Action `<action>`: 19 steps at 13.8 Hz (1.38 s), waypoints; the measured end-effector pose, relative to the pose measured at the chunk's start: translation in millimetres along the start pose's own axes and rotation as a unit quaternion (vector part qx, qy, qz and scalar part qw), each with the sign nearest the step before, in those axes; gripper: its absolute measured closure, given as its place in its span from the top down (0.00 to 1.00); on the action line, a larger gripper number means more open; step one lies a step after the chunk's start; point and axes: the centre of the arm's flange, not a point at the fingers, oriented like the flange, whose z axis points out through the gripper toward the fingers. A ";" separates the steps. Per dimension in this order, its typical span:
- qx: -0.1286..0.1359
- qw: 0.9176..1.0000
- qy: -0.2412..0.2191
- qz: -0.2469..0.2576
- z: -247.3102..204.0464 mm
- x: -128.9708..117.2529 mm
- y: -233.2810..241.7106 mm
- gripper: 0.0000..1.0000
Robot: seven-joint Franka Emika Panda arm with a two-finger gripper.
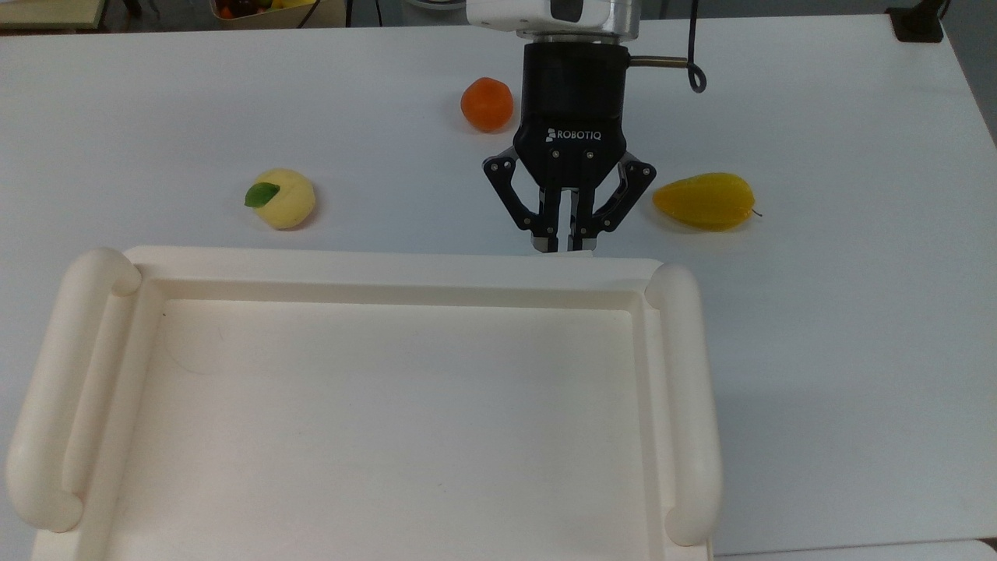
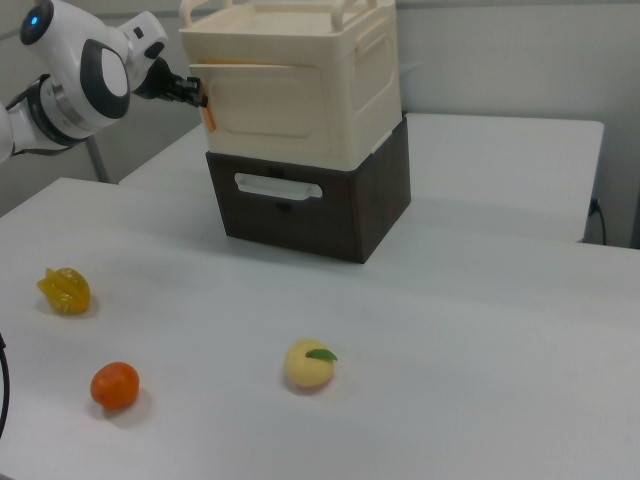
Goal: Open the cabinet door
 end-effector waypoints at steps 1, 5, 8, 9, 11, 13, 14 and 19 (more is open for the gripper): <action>-0.004 1.000 -0.008 0.001 -0.9 -0.6 0.9 0.18; -0.037 0.996 -0.078 0.010 -1.4 -10.3 10.1 0.53; -0.045 0.990 -0.127 0.039 -10.1 -13.4 18.9 0.71; -0.051 0.988 -0.141 0.043 -18.0 -11.9 22.8 0.81; -0.055 0.986 -0.149 0.054 -42.0 -2.3 28.8 0.85; -0.051 0.987 -0.140 0.064 -67.5 10.0 33.0 0.89; -0.048 0.988 -0.129 0.067 -82.9 18.4 35.2 0.92; 0.001 0.998 -0.008 0.068 -105.6 52.4 21.2 0.91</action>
